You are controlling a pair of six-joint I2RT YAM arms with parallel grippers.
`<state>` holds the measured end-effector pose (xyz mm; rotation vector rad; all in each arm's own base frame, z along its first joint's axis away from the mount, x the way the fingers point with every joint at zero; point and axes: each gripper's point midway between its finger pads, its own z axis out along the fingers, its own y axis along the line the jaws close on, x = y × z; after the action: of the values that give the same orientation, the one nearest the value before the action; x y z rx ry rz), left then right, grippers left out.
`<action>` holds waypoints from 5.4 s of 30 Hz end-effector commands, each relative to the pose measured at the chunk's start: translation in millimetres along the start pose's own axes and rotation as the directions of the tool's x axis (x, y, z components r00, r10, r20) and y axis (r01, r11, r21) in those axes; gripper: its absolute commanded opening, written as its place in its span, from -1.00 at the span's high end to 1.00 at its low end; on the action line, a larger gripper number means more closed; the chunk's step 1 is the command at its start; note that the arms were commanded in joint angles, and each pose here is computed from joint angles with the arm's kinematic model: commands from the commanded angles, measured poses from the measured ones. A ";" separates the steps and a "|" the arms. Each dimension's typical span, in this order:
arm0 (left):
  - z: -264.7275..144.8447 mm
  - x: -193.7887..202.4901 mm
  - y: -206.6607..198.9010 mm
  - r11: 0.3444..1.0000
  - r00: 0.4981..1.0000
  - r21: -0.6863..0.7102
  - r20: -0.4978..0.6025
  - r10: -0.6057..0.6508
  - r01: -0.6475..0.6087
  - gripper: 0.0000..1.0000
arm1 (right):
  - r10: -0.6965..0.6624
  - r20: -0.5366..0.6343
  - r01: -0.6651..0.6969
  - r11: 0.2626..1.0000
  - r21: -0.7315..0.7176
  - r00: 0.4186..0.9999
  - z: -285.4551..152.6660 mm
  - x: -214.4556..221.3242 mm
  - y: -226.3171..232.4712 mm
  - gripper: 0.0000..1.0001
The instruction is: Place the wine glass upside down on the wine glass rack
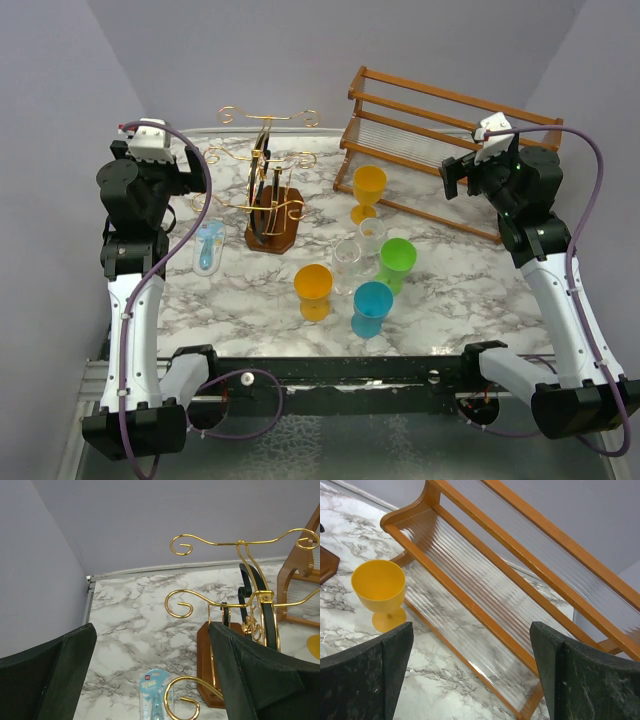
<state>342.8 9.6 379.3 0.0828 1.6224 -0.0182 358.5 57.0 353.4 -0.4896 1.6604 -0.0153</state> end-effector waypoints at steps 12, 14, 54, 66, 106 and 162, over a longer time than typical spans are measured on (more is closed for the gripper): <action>-4.0 -4.7 -8.9 0.999 1.000 0.048 0.009 -0.008 0.008 -0.98 | -0.006 0.024 0.007 0.999 -0.031 1.000 -0.5 -12.1 4.3 -0.99; -4.1 -4.2 -10.3 0.998 1.000 0.055 0.007 -0.016 0.015 -0.98 | -0.010 0.021 0.011 0.999 -0.040 1.000 -0.9 -12.2 5.6 -0.99; 12.4 3.1 -44.7 0.952 0.987 0.306 -0.157 0.037 0.013 -0.97 | -0.389 -0.322 0.110 0.768 -0.631 0.863 -27.4 110.7 154.0 -0.51; 21.3 8.4 -46.8 0.946 0.985 0.321 -0.172 0.025 0.032 -0.96 | -0.431 -0.423 0.066 0.759 -0.648 0.797 -21.1 142.1 160.1 0.08; 22.7 -52.0 -131.0 0.787 0.983 0.588 -0.110 -0.150 0.186 -0.92 | -0.062 0.338 0.187 0.917 -0.351 0.939 -24.6 -171.6 93.3 0.98; 33.7 -26.9 -220.6 0.428 0.830 0.721 -0.393 -0.396 0.545 1.00 | 0.183 0.278 0.007 0.824 -0.566 0.943 -2.3 -176.1 136.0 0.55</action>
<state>368.1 -221.3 379.4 0.3258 1.6919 -1.3030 334.7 241.9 464.3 -0.8107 1.4087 0.6452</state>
